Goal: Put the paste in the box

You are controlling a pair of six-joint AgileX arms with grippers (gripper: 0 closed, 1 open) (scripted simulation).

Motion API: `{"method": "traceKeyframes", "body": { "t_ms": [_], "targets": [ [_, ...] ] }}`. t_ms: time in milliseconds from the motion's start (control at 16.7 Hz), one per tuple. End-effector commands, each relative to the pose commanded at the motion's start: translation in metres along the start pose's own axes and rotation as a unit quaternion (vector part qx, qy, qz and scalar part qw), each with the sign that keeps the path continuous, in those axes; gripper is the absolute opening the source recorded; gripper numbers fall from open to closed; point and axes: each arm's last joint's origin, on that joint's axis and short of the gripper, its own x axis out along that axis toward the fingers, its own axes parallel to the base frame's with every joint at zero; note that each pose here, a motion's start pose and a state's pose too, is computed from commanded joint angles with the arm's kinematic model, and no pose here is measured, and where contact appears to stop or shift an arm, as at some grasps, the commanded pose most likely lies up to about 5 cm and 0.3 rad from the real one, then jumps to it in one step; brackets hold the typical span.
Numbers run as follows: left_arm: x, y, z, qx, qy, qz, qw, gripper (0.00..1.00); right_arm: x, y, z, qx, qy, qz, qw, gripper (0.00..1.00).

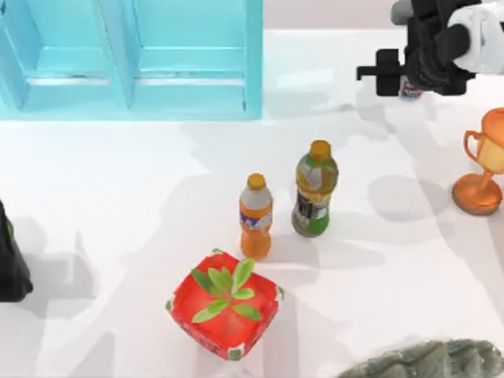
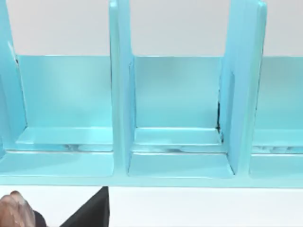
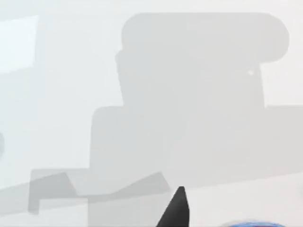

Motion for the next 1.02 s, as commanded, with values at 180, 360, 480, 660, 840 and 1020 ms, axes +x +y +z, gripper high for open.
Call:
{"method": "traceKeyframes", "body": {
  "t_ms": [180, 360, 480, 660, 840, 1020],
  "targets": [
    [0.0, 0.0, 0.0, 0.0, 0.0, 0.0, 1.0, 1.0, -0.026, -0.001, 0.019, 0.0, 0.0, 0.0, 1.0, 0.0],
    [0.0, 0.0, 0.0, 0.0, 0.0, 0.0, 1.0, 1.0, -0.039, -0.002, 0.027, 0.0, 0.0, 0.0, 1.0, 0.0],
    [0.0, 0.0, 0.0, 0.0, 0.0, 0.0, 1.0, 1.0, -0.039, -0.002, 0.027, 0.0, 0.0, 0.0, 1.0, 0.0],
    [0.0, 0.0, 0.0, 0.0, 0.0, 0.0, 1.0, 1.0, -0.036, -0.006, 0.023, -0.001, 0.009, -0.004, 1.0, 0.0],
    [0.0, 0.0, 0.0, 0.0, 0.0, 0.0, 1.0, 1.0, -0.038, -0.042, 0.016, -0.007, 0.04, -0.019, 0.999, 0.0],
    [0.0, 0.0, 0.0, 0.0, 0.0, 0.0, 1.0, 1.0, -0.059, -0.093, 0.01, -0.012, 0.059, -0.025, 0.998, 0.0]
  ]
}}
